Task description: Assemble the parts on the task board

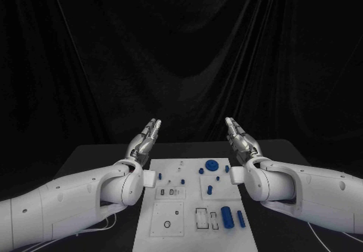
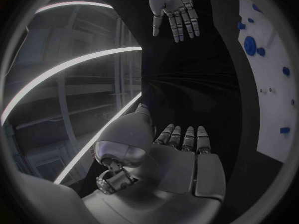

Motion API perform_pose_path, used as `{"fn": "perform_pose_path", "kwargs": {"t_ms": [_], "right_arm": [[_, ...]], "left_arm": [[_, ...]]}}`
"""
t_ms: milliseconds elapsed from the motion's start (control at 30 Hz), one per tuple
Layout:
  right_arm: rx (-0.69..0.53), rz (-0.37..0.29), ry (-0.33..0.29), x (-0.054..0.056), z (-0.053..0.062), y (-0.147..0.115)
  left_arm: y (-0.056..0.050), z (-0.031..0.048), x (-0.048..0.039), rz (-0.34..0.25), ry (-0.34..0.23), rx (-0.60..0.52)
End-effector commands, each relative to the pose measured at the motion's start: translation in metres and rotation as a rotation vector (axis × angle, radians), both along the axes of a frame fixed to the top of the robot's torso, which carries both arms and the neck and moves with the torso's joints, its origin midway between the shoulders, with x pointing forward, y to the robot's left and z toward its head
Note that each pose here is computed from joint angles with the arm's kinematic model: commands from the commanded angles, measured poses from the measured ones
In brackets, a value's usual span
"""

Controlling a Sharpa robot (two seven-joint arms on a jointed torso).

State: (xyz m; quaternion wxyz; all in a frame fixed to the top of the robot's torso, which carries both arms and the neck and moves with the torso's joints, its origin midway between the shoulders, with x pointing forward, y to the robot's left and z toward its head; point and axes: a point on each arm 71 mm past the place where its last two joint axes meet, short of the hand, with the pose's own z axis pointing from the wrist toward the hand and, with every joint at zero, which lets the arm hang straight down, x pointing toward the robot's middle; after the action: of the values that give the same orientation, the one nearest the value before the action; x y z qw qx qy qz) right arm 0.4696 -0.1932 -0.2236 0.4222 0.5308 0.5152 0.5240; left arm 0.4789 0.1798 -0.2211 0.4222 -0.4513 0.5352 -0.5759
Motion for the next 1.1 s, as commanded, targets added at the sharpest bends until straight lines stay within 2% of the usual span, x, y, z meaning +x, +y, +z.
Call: {"fn": "perform_pose_path", "kwargs": {"t_ms": [33, 267, 500, 533, 667, 833, 933, 1100], "right_arm": [[0.142, 0.012, 0.038, 0.001, 0.001, 0.001], [0.157, 0.013, 0.044, 0.002, 0.001, 0.001], [0.157, 0.013, 0.044, 0.002, 0.001, 0.001], [0.197, 0.065, 0.076, 0.005, -0.002, -0.001], [0.219, 0.090, 0.075, 0.006, -0.003, 0.001], [0.253, 0.132, 0.074, 0.008, -0.004, -0.001], [0.249, 0.181, 0.064, 0.010, -0.004, -0.002], [0.206, 0.285, 0.063, 0.015, -0.002, -0.002]], "left_arm": [[-0.011, 0.0111, 0.0020, -0.170, -0.043, -0.166], [-0.016, 0.0197, 0.0070, -0.292, -0.065, -0.252], [-0.018, 0.0230, 0.0086, -0.333, -0.072, -0.283], [-0.006, 0.0222, 0.0093, -0.434, -0.062, -0.359], [-0.002, 0.0202, 0.0092, -0.443, -0.062, -0.373], [0.010, 0.0164, 0.0086, -0.398, -0.089, -0.373], [0.019, 0.0131, 0.0081, -0.363, -0.100, -0.365], [0.035, 0.0070, 0.0051, -0.345, -0.076, -0.354]]}}
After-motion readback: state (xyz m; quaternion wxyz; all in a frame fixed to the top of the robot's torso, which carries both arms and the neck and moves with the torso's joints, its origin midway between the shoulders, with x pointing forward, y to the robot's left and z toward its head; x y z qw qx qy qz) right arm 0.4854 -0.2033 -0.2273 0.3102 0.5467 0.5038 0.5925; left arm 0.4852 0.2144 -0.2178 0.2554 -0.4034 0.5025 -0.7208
